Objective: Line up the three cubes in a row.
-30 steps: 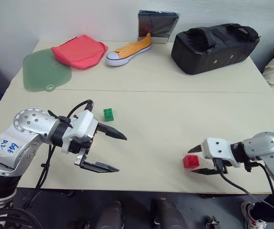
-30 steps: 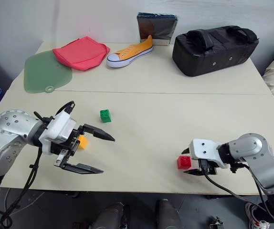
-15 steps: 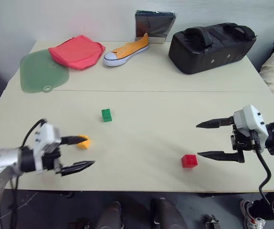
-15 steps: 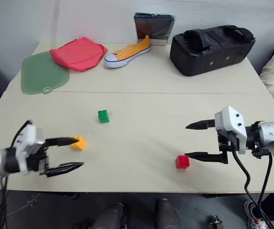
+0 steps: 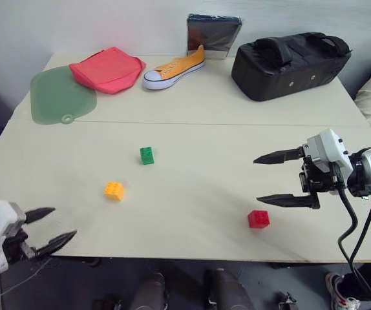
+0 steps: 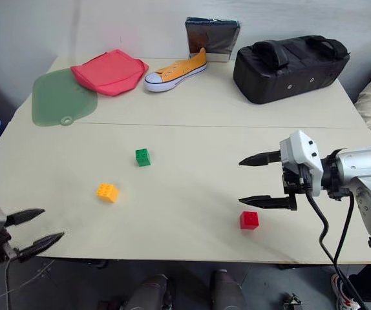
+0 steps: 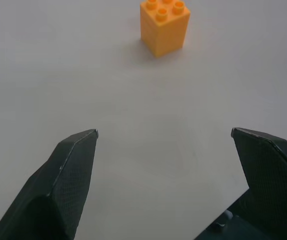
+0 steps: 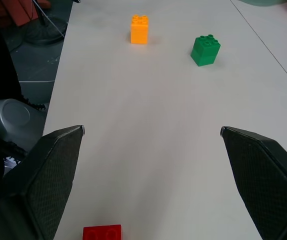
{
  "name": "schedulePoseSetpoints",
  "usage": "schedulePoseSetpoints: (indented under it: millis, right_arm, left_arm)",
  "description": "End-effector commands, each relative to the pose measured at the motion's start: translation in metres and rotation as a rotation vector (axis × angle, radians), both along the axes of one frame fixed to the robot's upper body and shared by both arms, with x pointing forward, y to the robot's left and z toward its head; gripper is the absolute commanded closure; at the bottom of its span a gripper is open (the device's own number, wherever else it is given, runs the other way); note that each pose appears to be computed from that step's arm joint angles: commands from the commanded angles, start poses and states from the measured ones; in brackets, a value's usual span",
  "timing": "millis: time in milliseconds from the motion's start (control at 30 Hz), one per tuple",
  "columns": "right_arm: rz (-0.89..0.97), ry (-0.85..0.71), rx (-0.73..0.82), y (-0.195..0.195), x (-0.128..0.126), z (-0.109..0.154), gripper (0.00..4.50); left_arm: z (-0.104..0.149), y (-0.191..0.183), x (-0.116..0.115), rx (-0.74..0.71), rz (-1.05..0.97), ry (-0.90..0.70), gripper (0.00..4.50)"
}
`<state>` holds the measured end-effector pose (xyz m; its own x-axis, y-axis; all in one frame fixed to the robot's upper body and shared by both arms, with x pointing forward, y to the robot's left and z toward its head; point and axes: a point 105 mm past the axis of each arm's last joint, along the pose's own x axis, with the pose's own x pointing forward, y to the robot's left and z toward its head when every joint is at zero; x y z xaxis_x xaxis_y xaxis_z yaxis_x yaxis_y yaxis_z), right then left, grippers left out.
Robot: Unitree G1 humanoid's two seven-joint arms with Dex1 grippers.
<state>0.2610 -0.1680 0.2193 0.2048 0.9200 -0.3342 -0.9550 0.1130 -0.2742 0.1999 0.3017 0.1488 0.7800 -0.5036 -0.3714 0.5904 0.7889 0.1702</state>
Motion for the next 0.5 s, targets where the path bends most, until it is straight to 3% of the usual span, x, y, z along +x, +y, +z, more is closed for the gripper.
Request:
schedulePoseSetpoints:
  millis: [33,133,300,500]
  right_arm:
    - [0.030,-0.041,0.011,0.006,-0.005,0.011,0.01]
    - [0.049,-0.052,0.023,0.013,-0.010,0.013,0.01]
    - [0.069,-0.049,0.039,0.024,-0.014,0.011,0.01]
    - [0.074,-0.042,0.052,0.030,-0.019,0.006,0.01]
  left_arm:
    - [0.028,-0.032,0.017,-0.048,-0.117,-0.054,0.00]
    - [0.033,-0.058,0.048,0.067,-0.190,-0.058,0.00]
    - [0.047,-0.094,0.083,0.130,-0.361,-0.095,0.00]
    - [0.051,-0.102,0.128,0.275,-0.506,-0.115,0.00]
